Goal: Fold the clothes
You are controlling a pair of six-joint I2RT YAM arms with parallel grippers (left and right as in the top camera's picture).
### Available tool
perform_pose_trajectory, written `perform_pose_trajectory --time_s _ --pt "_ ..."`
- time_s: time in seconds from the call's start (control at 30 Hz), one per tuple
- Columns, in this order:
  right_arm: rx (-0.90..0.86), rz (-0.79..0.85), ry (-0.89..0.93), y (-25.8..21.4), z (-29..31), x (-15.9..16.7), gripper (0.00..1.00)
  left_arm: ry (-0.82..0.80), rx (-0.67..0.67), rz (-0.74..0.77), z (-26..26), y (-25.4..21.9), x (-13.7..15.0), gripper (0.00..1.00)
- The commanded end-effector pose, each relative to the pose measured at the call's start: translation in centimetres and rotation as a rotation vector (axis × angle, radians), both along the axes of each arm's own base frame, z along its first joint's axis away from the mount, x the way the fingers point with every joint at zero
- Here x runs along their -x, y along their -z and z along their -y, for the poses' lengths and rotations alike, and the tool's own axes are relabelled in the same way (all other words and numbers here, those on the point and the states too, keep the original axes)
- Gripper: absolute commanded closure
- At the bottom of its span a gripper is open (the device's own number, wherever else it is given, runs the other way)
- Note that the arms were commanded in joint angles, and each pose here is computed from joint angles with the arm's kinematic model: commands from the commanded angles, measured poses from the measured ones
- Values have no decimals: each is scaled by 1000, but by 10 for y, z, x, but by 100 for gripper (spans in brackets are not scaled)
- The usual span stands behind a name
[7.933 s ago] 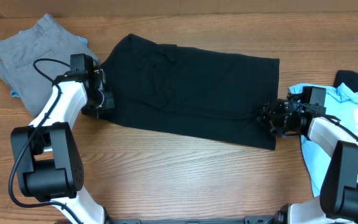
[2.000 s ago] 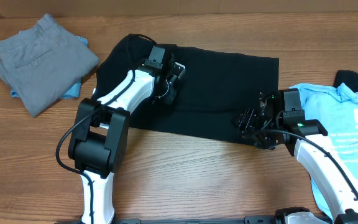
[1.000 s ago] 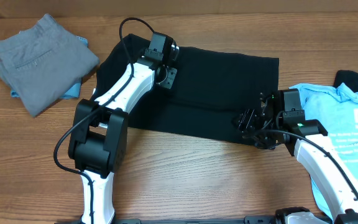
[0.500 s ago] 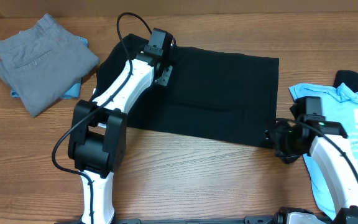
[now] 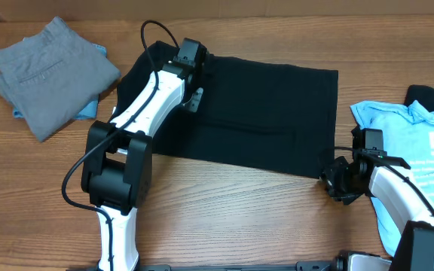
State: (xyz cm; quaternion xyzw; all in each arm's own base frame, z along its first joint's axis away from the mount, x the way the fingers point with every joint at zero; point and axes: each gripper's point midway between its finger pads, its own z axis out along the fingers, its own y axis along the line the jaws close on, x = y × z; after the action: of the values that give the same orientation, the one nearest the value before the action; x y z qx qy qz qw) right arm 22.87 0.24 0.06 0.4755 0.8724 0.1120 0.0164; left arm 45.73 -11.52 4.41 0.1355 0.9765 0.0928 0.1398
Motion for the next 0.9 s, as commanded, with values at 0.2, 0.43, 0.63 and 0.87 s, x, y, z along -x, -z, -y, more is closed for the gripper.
perform_pose_trajectory --time_s 0.2,0.43,0.63,0.87 --pt "120 33 -14 3 25 -8 60 -232 -2 -82 -73 3 9 66" --pt "99 57 -16 5 21 -14 58 -302 118 -160 -96 8 19 64" --pt "53 105 -23 8 14 -28 55 -269 144 -202 -94 9 26 62" --pt "101 57 -9 11 24 -18 88 -277 132 -239 -97 9 36 65"
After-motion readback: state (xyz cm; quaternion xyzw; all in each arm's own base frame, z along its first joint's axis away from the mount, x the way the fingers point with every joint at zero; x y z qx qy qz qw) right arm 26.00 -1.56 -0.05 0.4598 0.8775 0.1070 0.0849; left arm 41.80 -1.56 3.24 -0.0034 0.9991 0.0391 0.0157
